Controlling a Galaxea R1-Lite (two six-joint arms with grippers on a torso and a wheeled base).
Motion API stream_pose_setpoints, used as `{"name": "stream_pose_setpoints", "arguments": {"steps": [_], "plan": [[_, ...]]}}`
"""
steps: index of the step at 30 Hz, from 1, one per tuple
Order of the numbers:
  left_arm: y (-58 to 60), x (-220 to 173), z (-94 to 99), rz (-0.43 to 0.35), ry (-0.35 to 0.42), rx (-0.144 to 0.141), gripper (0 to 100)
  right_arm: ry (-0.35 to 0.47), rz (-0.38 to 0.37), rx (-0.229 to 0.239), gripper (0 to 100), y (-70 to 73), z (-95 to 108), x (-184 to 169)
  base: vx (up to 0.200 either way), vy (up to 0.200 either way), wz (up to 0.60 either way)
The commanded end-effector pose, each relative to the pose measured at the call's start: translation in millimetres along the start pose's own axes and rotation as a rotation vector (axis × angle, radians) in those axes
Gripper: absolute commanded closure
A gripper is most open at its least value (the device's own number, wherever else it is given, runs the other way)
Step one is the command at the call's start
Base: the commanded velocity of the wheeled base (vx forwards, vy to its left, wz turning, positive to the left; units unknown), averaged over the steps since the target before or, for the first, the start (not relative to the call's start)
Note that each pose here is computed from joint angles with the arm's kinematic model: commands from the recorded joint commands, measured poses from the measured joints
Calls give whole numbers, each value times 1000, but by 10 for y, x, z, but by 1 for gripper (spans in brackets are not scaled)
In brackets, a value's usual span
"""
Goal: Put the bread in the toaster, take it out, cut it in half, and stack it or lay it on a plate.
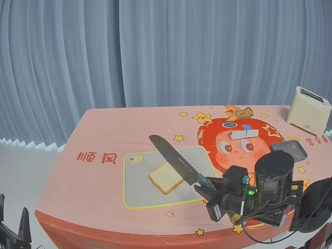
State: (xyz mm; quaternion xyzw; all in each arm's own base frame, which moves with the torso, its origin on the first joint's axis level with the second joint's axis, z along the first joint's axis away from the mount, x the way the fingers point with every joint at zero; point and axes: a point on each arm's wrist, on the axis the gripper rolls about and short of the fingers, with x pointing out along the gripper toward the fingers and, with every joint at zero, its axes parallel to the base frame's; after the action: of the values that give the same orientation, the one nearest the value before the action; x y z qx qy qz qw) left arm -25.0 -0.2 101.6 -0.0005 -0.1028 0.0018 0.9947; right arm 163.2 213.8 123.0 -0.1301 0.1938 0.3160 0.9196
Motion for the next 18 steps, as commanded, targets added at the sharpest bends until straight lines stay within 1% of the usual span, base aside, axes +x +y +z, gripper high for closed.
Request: {"name": "stream_pose_setpoints", "arguments": {"steps": [1,6,7,9,10,11,18], "plan": [[2,1,-53,8,14,-4,0,0,0,0,100,-1,-2,-2,0,0,0],[1,1,-58,7,19,-24,0,0,-5,1,100,-19,2,-5,0,0,0],[1,1,-60,7,20,-24,0,0,-5,1,100,-19,2,-5,0,0,0],[1,1,-67,7,28,-12,0,2,-4,0,100,-14,-5,-3,0,0,0],[1,1,-71,7,31,-10,0,4,-3,0,100,-9,-8,-1,0,0,0],[1,0,-72,7,33,-12,100,4,-1,0,100,-5,-8,-2,0,0,0],[0,0,-75,2,36,-7,100,-2,-5,2,100,-21,3,-12,0,0,0]]}}
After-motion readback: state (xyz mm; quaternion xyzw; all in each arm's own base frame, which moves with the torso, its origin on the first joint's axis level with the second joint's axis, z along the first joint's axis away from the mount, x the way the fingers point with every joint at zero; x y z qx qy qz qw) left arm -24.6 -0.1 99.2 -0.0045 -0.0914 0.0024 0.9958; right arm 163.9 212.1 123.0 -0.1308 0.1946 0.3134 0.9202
